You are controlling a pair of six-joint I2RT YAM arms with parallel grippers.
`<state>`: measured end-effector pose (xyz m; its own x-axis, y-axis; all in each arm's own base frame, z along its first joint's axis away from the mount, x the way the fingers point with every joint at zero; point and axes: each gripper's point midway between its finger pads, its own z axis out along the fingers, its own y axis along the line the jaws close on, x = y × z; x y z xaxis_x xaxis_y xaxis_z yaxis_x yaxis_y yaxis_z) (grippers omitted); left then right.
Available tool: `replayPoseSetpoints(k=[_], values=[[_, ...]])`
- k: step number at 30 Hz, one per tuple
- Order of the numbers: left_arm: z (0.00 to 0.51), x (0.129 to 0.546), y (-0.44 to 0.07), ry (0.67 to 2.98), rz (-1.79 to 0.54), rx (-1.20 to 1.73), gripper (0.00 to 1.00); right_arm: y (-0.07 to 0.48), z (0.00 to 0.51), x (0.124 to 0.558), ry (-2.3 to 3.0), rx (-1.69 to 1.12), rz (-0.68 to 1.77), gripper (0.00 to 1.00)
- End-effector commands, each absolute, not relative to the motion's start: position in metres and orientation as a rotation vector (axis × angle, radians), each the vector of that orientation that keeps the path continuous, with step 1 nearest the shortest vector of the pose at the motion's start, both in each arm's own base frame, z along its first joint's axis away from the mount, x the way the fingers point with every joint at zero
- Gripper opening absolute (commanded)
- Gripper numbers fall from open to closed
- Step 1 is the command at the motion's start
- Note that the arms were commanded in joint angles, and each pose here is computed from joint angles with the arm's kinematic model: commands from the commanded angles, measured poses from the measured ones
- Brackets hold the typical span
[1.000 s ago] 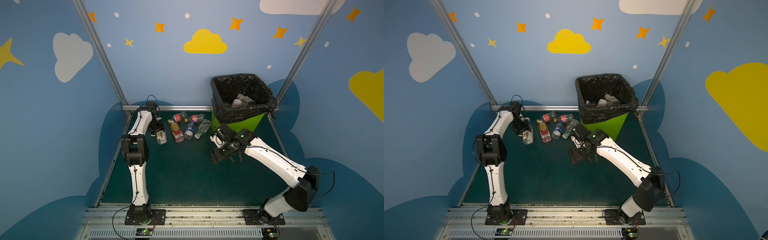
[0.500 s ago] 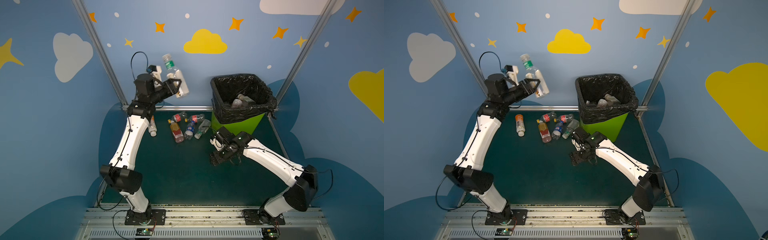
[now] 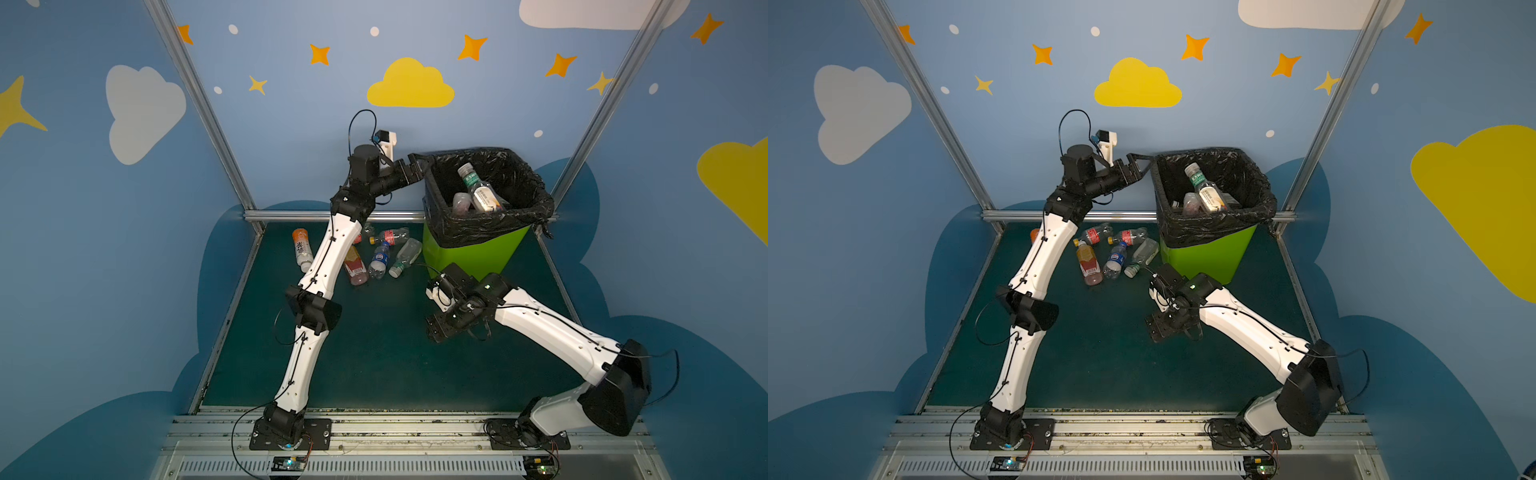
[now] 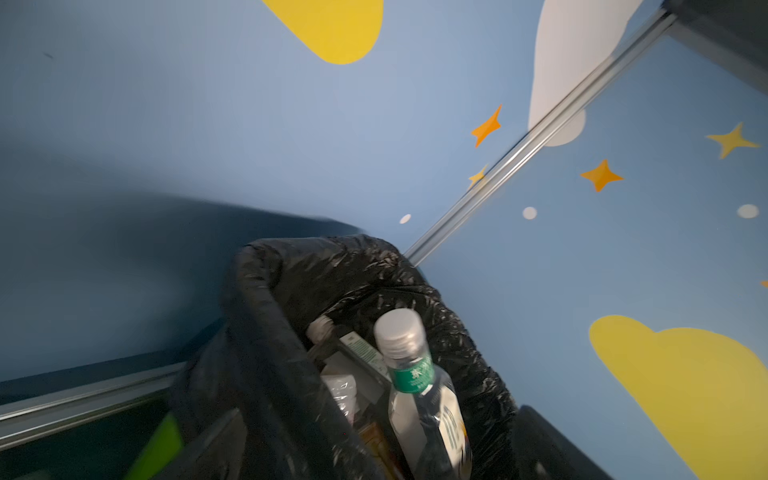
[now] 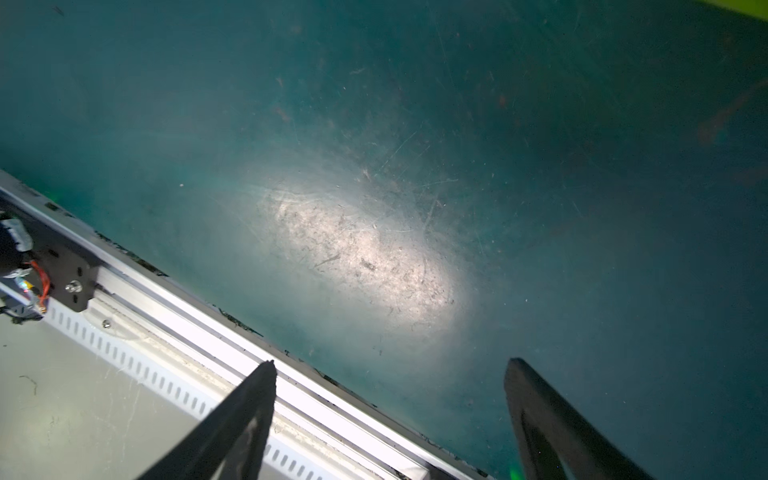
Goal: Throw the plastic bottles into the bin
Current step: 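Lift the green-label bottle over the bin and open the left gripper, then move left gripper over the orange-label tea bottle while right arm shifts toward pile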
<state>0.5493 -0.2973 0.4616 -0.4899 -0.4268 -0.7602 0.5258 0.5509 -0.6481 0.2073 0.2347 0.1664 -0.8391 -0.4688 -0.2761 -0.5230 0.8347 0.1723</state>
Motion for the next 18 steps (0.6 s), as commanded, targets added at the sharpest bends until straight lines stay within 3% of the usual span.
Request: replayPoseSetpoints(k=[1,8,14,18], values=[[0.539,0.486,-0.24,1.667,-0.904,0.091,1.0,0.237,0.183,0.214,2.707,-0.775,0.379,0.86],[0.436,0.466,-0.152,2.046,-0.628,-0.162,1.0,0.26,0.21,0.235,2.571,-0.778,0.46,0.86],[0.326,0.412,-0.105,2.309,-0.405,-0.302,1.0,0.3,0.229,0.256,2.495,-0.751,0.606,0.86],[0.283,0.374,-0.077,2.346,-0.38,-0.453,1.0,0.335,0.237,0.273,2.444,-0.793,0.66,0.86]])
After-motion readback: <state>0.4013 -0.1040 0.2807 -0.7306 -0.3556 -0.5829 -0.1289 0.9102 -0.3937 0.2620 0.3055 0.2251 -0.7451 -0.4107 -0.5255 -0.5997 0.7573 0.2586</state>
